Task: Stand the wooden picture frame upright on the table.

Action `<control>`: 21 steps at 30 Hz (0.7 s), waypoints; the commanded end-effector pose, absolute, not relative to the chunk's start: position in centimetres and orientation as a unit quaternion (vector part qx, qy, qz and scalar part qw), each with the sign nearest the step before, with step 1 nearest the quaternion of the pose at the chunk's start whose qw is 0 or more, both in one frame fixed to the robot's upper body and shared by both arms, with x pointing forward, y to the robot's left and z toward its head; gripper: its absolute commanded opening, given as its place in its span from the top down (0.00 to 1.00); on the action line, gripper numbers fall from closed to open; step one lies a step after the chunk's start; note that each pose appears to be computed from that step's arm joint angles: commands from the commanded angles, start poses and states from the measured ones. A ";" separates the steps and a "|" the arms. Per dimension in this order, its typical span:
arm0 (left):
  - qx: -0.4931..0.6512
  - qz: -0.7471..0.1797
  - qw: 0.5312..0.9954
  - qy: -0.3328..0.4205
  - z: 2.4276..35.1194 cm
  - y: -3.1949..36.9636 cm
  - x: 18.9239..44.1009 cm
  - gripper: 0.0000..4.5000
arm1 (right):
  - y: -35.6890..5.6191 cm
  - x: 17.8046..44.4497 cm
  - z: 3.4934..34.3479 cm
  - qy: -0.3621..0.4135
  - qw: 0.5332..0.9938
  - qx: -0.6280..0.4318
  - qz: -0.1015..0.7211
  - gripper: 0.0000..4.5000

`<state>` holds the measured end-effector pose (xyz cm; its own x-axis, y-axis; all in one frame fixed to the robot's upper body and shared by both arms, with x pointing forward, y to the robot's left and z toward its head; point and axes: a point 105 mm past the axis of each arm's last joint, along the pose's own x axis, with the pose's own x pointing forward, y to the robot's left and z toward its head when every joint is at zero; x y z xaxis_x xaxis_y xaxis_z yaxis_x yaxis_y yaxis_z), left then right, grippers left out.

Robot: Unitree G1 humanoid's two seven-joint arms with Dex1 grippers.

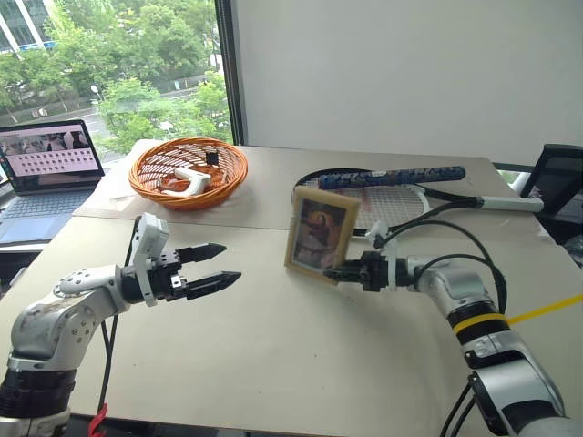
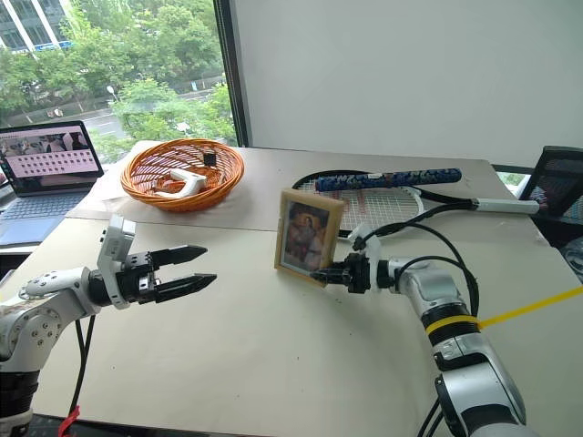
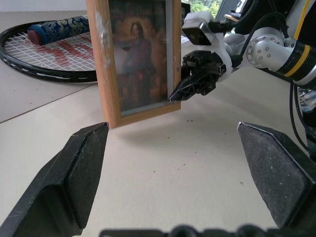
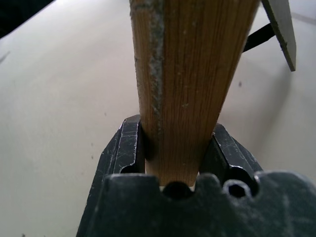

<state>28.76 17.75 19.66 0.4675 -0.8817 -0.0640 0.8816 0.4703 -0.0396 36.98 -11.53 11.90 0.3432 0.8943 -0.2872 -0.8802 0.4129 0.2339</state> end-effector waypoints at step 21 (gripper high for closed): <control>0.012 -0.533 0.845 0.040 19.4 17.6 29.4 0.00 | -10.3 32.2 10.4 0.227 0.780 0.047 0.581 0.38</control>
